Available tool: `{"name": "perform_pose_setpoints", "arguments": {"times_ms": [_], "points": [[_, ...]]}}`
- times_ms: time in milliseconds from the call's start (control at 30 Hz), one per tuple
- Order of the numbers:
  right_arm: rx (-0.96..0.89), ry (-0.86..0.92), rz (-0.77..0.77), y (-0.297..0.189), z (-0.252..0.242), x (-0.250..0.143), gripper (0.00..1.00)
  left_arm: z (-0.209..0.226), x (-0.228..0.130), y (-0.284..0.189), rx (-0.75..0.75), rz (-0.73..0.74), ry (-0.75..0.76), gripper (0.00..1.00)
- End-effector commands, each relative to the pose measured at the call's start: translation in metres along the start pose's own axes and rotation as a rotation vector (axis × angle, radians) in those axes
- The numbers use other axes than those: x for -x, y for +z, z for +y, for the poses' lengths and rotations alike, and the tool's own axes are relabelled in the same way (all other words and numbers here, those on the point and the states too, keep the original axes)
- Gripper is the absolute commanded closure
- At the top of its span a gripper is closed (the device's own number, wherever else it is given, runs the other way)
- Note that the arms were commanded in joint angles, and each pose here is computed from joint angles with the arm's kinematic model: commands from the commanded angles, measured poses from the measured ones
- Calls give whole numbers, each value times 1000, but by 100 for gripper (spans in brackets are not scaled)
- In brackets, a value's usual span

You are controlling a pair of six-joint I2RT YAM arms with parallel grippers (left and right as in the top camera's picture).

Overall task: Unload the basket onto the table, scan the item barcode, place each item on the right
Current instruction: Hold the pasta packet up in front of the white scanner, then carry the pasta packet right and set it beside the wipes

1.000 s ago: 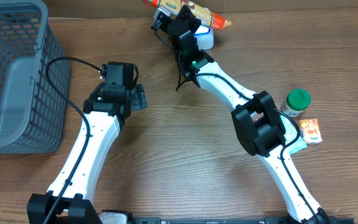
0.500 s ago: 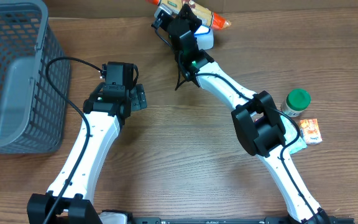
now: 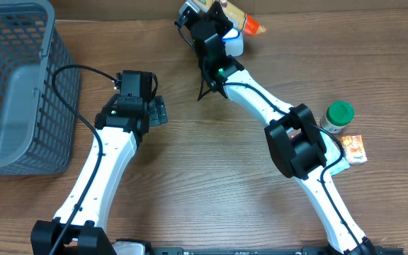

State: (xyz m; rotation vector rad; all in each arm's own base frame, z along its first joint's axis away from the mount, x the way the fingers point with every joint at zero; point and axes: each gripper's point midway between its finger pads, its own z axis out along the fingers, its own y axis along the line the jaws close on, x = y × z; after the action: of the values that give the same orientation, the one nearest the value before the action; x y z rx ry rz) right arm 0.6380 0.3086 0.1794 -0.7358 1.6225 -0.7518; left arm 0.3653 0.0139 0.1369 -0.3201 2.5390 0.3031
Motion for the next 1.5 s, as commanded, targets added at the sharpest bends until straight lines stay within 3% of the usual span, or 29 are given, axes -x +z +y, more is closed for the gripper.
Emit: {"name": "perform_pose_setpoints", "arguments": {"times_ms": [0,167,367,533,733,867,1100,1167,1267,1333,1400,1467], "points": [[-99,191,-138,-57,-133,83,97,4,3,2,21,-7,3,0],[48,302,-63,-92,-162,77,97,4,3,2,21,-7,3,0],[382,461,149,-143,-159,26,96,4,3,2,21,-7,3,0],[667,538,541,-185,-123,-64,96,4,3,2,21,-7,3,0],[802,743,1034,-224,-88,-162,96,4,3,2,21,-7,3,0],[883,779,1144,-232,-52,-191,96,4,3,2,21,-7,3,0],[851,728,1208,-233,-17,-231,96,4,3,2,21,-7,3,0],[833,716,1208,-232,-16,-236,90,4,3,2,21,-7,3,0],[803,701,1211,-229,-19,-241,74,4,3,2,21,-7,3,0],[802,696,1207,-229,-19,-241,59,4,3,2,21,-7,3,0],[802,696,1207,-229,-19,-241,36,4,3,2,22,-6,3,0],[802,696,1207,-229,-19,-241,19,4,3,2,21,-7,3,0]]}}
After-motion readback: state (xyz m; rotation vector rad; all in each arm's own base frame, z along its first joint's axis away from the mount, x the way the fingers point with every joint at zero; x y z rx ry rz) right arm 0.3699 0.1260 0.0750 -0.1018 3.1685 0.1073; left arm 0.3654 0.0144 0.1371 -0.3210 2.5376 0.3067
